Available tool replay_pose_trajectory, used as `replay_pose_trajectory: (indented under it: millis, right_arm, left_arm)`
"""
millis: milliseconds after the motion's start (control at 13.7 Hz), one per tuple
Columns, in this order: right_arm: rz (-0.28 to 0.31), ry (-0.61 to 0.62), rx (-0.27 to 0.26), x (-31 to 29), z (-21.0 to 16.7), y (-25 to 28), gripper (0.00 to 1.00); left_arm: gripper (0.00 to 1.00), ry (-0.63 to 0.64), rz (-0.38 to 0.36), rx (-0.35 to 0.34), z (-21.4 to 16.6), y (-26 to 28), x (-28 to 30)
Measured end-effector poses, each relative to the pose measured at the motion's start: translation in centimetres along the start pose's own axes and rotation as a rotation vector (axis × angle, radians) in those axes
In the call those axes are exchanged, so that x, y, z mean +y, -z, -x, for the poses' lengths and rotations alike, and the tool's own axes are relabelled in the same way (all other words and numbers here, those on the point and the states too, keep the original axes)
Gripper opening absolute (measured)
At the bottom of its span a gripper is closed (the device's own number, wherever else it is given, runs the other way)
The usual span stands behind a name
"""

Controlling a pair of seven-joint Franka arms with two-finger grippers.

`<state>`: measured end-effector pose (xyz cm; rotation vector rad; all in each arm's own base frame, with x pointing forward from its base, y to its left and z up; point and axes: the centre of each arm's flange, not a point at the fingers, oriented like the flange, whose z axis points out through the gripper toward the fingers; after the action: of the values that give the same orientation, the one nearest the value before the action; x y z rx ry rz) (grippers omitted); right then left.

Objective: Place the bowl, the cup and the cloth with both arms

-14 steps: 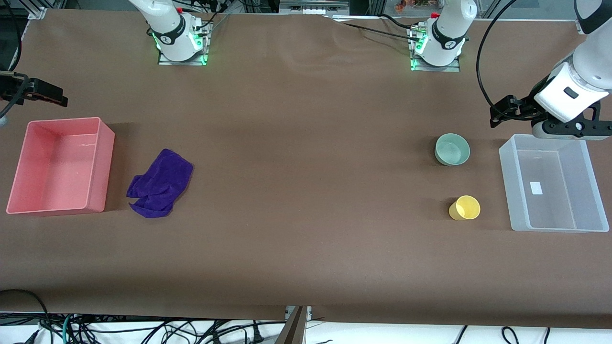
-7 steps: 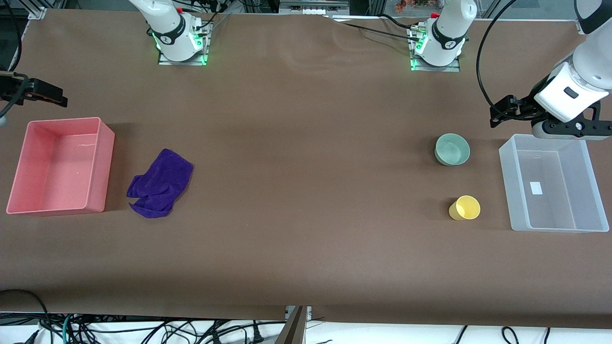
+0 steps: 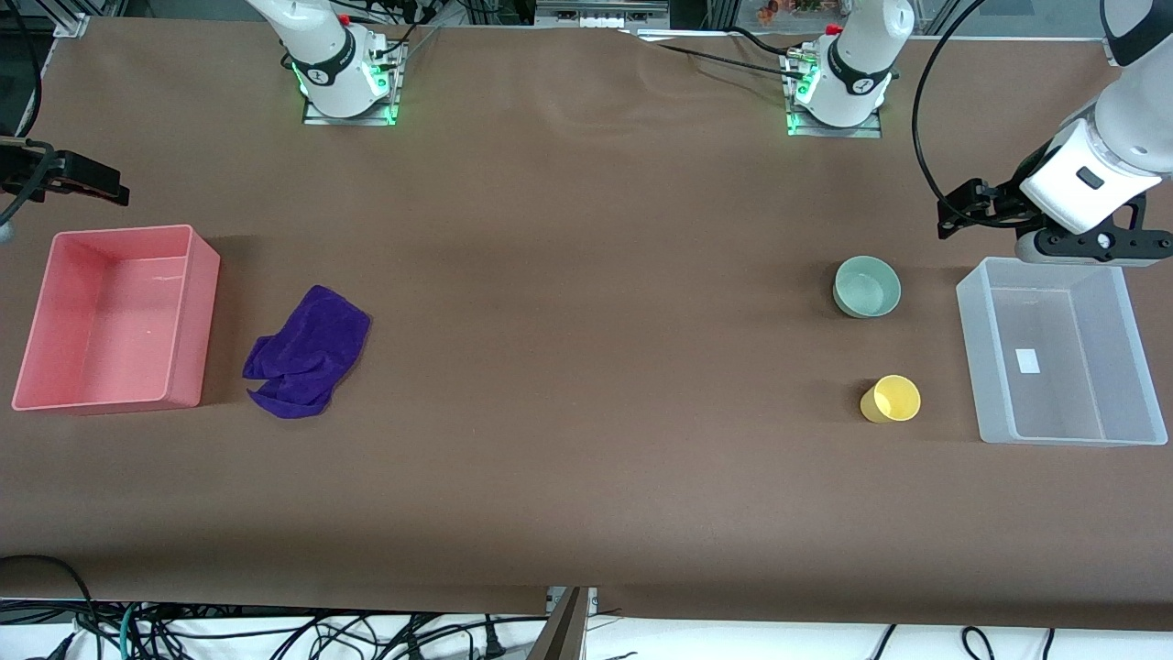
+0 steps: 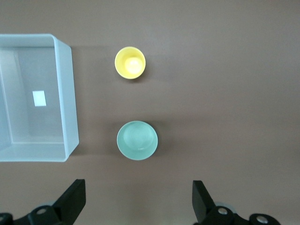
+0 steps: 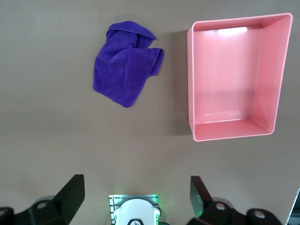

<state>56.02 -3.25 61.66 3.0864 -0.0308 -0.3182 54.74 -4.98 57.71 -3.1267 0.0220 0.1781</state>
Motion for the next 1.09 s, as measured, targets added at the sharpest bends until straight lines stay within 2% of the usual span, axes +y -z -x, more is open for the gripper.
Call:
replay_pose_trajectory:
  millis: [583, 802, 1094]
  right_arm:
    - [0.000, 0.000, 0.005, 0.0, -0.2, -0.1, 1.00]
    - [0.000, 0.006, 0.019, -0.3, -0.6, -0.1, 1.00]
    - [-0.013, 0.023, 0.017, -1.1, -3.4, -2.8, 1.00]
  left_arm:
    - [1.00, 0.017, 0.000, -0.105, -0.7, -3.3, -1.1]
    - [1.00, 0.013, -0.043, -0.109, -1.7, -6.8, -1.9]
    - [1.00, -0.108, -0.072, -0.113, -2.0, -14.1, -2.5]
